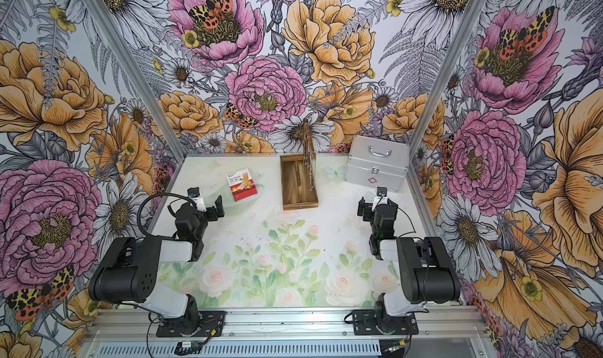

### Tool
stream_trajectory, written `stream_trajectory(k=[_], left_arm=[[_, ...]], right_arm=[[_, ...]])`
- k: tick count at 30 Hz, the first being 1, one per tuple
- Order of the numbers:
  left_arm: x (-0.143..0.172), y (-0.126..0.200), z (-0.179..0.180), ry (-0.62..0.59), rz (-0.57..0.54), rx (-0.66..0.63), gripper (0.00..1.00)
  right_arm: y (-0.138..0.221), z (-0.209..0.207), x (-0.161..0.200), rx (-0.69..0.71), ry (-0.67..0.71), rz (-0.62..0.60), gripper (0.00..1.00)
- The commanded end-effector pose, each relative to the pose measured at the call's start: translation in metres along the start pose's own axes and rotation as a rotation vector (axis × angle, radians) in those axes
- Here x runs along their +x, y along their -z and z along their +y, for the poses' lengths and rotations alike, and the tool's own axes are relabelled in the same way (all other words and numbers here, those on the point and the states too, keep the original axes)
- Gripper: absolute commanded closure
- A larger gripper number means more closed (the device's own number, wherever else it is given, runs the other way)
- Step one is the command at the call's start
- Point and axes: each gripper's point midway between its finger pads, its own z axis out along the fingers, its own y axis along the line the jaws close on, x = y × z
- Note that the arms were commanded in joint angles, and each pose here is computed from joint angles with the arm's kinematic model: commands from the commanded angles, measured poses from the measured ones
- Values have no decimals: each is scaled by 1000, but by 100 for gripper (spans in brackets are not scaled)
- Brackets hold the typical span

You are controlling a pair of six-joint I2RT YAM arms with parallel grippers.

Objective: Take the necklace off the jewelry display stand
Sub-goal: Adjust the stand at the center of the board.

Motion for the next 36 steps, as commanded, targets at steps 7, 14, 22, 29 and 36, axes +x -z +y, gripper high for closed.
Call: stream_trajectory(k=[7, 14, 22, 29, 36], left_arm=[[-5, -1, -3, 11, -14, 19, 1], [-5, -1, -3, 12, -14, 19, 1], [-5, -1, -3, 11, -11, 16, 1], [-4, -2, -3, 12, -7, 17, 1], [-14, 11, -6, -35, -63, -67, 1]], right_arm=[[-2, 0, -5, 9, -14, -16, 0], [-2, 0, -5, 10, -14, -17, 0], [-2, -1, -5, 9, -14, -16, 0], [-2, -1, -4, 9, -14, -15, 0], [2, 3, -11, -5, -3, -27, 0]])
